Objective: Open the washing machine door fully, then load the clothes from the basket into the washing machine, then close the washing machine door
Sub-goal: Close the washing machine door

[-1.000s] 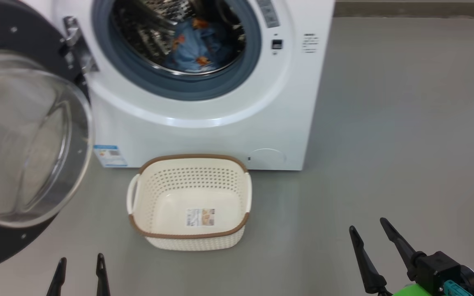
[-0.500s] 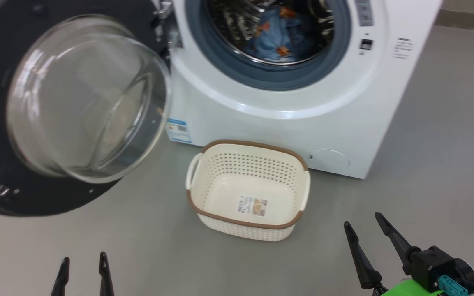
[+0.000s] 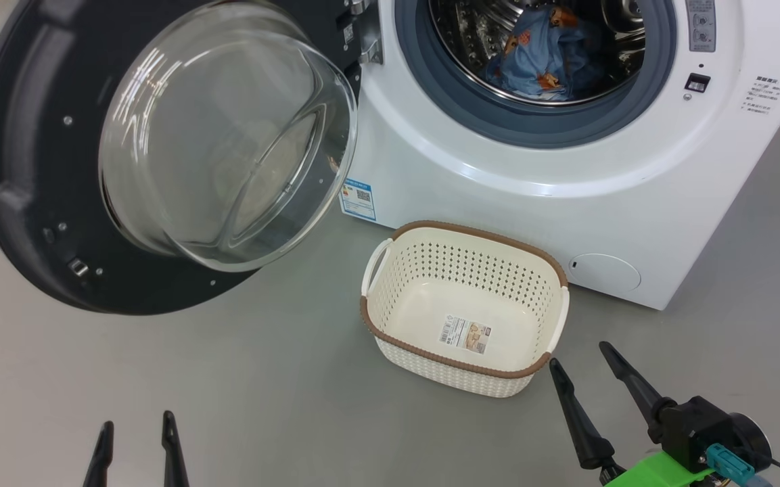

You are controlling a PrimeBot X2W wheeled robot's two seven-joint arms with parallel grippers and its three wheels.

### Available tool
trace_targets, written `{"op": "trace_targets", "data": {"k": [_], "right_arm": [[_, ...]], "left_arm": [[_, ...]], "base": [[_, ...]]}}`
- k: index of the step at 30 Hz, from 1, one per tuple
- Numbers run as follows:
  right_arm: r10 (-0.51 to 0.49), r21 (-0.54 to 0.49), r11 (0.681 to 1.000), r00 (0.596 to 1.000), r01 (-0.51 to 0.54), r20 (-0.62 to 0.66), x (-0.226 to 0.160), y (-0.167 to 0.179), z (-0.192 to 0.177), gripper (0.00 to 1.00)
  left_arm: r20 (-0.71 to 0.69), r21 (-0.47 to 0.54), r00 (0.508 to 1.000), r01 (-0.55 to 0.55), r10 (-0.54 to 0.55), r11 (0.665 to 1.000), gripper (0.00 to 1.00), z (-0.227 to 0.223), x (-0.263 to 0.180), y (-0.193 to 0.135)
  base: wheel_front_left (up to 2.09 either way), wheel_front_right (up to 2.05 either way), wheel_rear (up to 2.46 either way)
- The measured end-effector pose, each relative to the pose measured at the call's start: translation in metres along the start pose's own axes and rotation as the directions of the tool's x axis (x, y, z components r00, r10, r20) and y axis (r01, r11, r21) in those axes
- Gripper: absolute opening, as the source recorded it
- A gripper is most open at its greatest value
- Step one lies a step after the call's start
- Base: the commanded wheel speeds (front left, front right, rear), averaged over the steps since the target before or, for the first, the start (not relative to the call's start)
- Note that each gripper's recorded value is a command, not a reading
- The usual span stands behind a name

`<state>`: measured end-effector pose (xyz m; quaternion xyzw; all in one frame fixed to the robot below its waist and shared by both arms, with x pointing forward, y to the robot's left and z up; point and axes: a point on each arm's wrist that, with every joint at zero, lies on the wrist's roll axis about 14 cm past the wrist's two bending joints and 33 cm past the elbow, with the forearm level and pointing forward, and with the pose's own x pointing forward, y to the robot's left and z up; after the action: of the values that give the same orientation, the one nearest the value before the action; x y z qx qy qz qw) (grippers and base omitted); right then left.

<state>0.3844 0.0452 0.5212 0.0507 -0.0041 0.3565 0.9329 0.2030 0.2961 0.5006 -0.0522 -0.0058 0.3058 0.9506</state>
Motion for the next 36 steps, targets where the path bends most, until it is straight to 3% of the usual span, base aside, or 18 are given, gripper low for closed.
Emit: {"op": "trace_targets", "data": {"k": [15, 16, 17, 18, 31, 34, 36], "right_arm": [[0.010, -0.007, 1.000, 1.000, -0.010, -0.008, 0.001, 0.001, -0.002, 1.00], [0.010, -0.007, 1.000, 1.000, -0.010, -0.008, 0.001, 0.001, -0.002, 1.00], [0.010, -0.008, 1.000, 1.000, -0.010, -0.008, 0.001, 0.001, -0.002, 1.00], [0.009, -0.008, 1.000, 1.000, -0.010, -0.007, 0.001, 0.001, -0.002, 1.00], [0.014, -0.006, 1.000, 1.000, -0.014, -0.009, 0.001, 0.003, -0.002, 1.00], [0.015, -0.005, 1.000, 1.000, -0.015, -0.011, 0.001, 0.003, -0.003, 1.00], [0.016, -0.004, 1.000, 1.000, -0.016, -0.011, 0.002, 0.003, -0.003, 1.00]], "left_arm": [[0.005, -0.011, 1.000, 0.000, 0.000, 1.000, 1.00, 0.001, 0.001, 0.001], [0.005, -0.012, 1.000, 0.002, -0.002, 1.000, 0.84, 0.000, 0.001, 0.001], [0.004, -0.013, 1.000, 0.007, -0.007, 1.000, 0.39, 0.000, 0.001, 0.000], [0.003, -0.013, 1.000, 0.007, -0.007, 1.000, 0.00, 0.000, 0.001, 0.000], [-0.006, -0.048, 1.000, 0.029, -0.029, 0.998, 0.00, -0.002, 0.001, -0.003], [0.013, -0.160, 1.000, 0.029, -0.027, 0.987, 0.00, 0.007, 0.004, -0.006], [0.043, -0.323, 0.999, 0.037, -0.024, 0.946, 0.00, 0.019, 0.008, -0.011]], "base": [[0.00, 0.00, 0.00], [0.00, 0.00, 0.00], [0.00, 0.00, 0.00], [0.00, 0.00, 0.00], [0.00, 0.00, 0.00], [0.00, 0.00, 0.00], [0.00, 0.00, 0.00]]}}
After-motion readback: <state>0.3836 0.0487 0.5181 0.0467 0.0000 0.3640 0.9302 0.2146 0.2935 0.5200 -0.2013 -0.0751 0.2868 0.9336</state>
